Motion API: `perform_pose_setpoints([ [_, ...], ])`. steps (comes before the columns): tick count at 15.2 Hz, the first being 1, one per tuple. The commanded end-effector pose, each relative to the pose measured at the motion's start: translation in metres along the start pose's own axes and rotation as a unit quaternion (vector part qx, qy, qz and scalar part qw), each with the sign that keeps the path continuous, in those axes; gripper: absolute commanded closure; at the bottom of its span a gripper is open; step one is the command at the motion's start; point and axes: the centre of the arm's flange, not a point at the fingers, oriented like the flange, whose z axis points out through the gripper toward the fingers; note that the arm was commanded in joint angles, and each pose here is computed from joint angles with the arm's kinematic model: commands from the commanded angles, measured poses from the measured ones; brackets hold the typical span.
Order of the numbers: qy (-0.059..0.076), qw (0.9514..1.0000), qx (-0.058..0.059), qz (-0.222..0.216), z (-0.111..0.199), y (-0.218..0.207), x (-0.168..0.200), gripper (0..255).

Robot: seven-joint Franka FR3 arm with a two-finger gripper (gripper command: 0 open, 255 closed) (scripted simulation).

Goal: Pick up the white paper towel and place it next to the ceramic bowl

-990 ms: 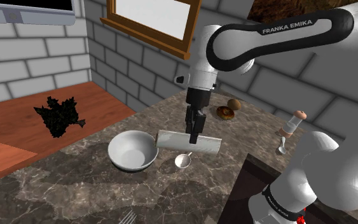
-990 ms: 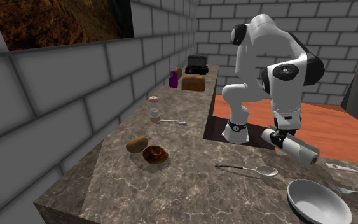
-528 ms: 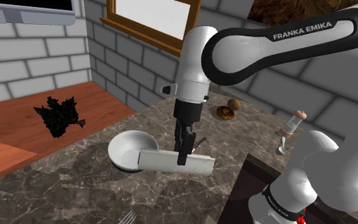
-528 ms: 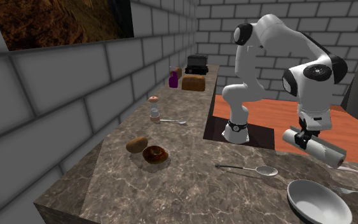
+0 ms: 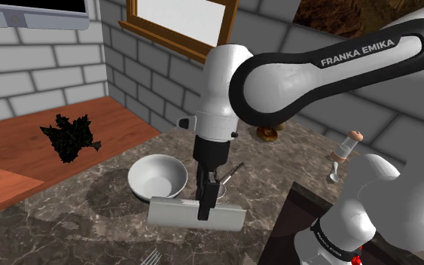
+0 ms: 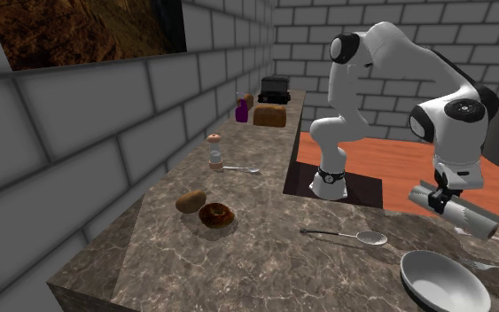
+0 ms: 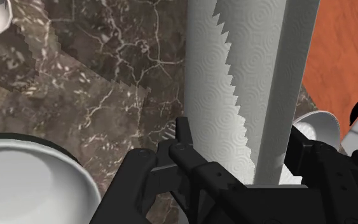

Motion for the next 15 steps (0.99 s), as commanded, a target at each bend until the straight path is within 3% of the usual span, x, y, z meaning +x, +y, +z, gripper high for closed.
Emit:
perform_pose_setpoints([
  [1,0.000,1.0000,0.000,0.000,0.009,0.003,0.000,255],
  [15,0.000,1.0000,0.000,0.000,0.077,0.034,0.001,255],
])
